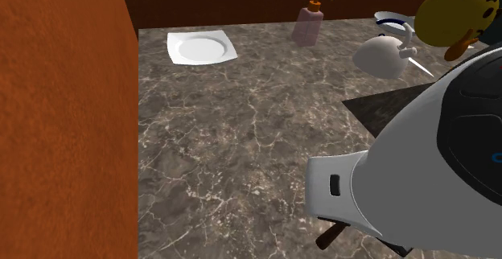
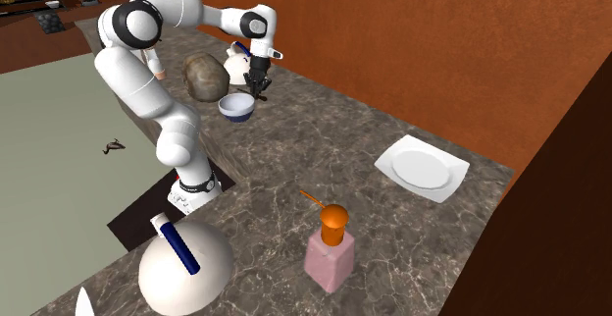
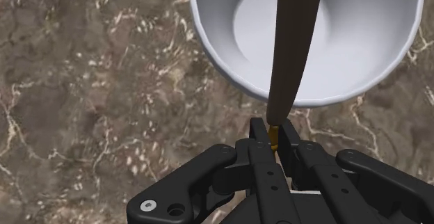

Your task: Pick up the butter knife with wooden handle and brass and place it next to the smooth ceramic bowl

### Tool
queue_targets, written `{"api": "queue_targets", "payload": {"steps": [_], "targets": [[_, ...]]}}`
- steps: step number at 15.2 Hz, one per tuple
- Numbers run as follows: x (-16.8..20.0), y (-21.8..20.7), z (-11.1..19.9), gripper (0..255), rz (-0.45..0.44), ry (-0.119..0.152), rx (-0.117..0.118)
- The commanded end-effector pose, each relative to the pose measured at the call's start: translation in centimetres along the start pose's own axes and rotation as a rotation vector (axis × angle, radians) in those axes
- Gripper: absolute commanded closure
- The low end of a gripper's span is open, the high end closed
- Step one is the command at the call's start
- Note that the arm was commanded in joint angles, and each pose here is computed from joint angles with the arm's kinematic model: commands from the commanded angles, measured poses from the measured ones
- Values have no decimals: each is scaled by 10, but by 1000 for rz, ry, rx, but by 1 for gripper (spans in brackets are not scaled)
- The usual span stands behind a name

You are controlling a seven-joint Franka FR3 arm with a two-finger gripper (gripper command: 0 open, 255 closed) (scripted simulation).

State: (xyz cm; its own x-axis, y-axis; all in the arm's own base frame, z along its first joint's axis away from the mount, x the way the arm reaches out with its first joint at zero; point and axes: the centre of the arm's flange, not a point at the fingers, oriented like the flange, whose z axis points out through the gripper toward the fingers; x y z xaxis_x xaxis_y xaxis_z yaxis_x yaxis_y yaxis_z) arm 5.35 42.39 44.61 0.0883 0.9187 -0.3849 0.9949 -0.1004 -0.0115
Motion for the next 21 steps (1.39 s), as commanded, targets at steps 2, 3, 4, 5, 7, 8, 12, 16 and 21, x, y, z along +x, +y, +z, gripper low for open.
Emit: {"api": "queue_targets", "payload": {"steps": [2, 3, 4, 5, 7, 8, 12, 16, 21], "targets": [[0, 0, 0, 255, 0, 0, 0], [0, 0, 0, 255, 0, 0, 0], [-2, 0, -5, 255, 0, 0, 0], [-4, 0, -10, 255, 0, 0, 0], [-8, 0, -19, 255, 0, 0, 0], [-10, 0, -24, 255, 0, 0, 0], [-18, -1, -44, 255, 0, 0, 0], [-26, -1, -63, 255, 0, 0, 0], [-37, -1, -88, 255, 0, 0, 0]]}}
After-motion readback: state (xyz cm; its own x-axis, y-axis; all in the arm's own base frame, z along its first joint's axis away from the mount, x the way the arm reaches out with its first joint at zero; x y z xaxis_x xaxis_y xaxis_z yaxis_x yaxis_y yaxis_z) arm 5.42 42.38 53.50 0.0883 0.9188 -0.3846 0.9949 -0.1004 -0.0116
